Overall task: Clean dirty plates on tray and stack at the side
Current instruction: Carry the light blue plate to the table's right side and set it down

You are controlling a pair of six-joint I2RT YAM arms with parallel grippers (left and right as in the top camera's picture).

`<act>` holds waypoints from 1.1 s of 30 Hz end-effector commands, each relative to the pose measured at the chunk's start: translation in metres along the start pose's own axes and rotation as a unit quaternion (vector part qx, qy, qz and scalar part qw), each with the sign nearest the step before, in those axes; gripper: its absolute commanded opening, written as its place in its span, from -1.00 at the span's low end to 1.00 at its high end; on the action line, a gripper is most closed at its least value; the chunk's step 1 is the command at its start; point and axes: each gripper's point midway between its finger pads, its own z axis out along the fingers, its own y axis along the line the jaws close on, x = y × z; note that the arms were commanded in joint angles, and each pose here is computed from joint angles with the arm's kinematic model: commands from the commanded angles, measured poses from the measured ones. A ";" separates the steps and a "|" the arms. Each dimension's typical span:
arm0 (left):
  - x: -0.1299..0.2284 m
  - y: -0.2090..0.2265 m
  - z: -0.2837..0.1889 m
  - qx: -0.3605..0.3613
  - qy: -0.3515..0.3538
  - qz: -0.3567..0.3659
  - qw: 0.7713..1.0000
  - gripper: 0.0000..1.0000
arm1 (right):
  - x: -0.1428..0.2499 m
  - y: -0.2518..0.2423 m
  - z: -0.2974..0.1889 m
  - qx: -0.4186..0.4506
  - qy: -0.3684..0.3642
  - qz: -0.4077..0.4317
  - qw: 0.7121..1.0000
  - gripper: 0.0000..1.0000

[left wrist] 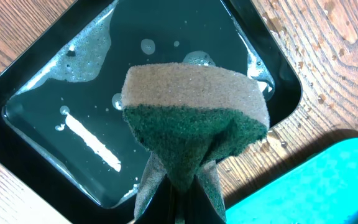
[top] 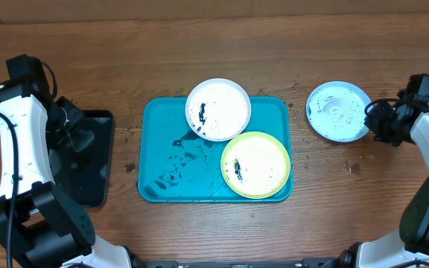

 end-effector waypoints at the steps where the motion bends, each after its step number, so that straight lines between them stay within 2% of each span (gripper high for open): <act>1: -0.004 -0.001 -0.008 0.009 -0.011 0.002 1.000 -0.92 | 0.000 0.030 -0.015 -0.074 0.016 -0.011 0.997 -0.35; 6: -0.004 -0.002 -0.008 0.010 -0.012 0.002 1.000 -0.92 | 0.011 0.110 -0.060 -0.245 0.027 -0.093 0.965 -0.32; 9: -0.004 -0.008 -0.008 0.027 -0.009 0.002 1.000 -0.92 | 0.025 0.151 -0.069 -0.283 0.016 -0.150 0.947 -0.27; 13: -0.006 -0.013 -0.008 0.039 -0.012 0.003 0.999 -0.92 | 0.049 0.196 -0.054 -0.259 -0.015 -0.213 0.942 0.03; 20: -0.005 -0.015 -0.008 0.039 -0.012 0.014 0.999 -0.92 | 0.096 0.243 0.004 -0.164 -0.063 -0.244 0.954 0.27; 24: -0.002 -0.014 -0.003 0.037 -0.008 0.020 0.999 -0.92 | 0.135 0.266 0.038 -0.170 -0.049 -0.276 0.945 0.27; 27: -0.001 -0.013 0.000 0.037 -0.007 0.022 0.999 -0.91 | 0.143 0.271 0.047 -0.175 -0.047 -0.283 0.942 0.21; 30: -0.001 -0.013 0.000 0.036 -0.007 0.023 0.999 -0.91 | 0.145 0.272 0.053 -0.175 -0.046 -0.284 0.942 0.07; 33: -0.001 -0.014 0.000 0.037 -0.007 0.023 0.999 -0.91 | 0.147 0.270 0.060 -0.172 -0.043 -0.284 0.942 -0.21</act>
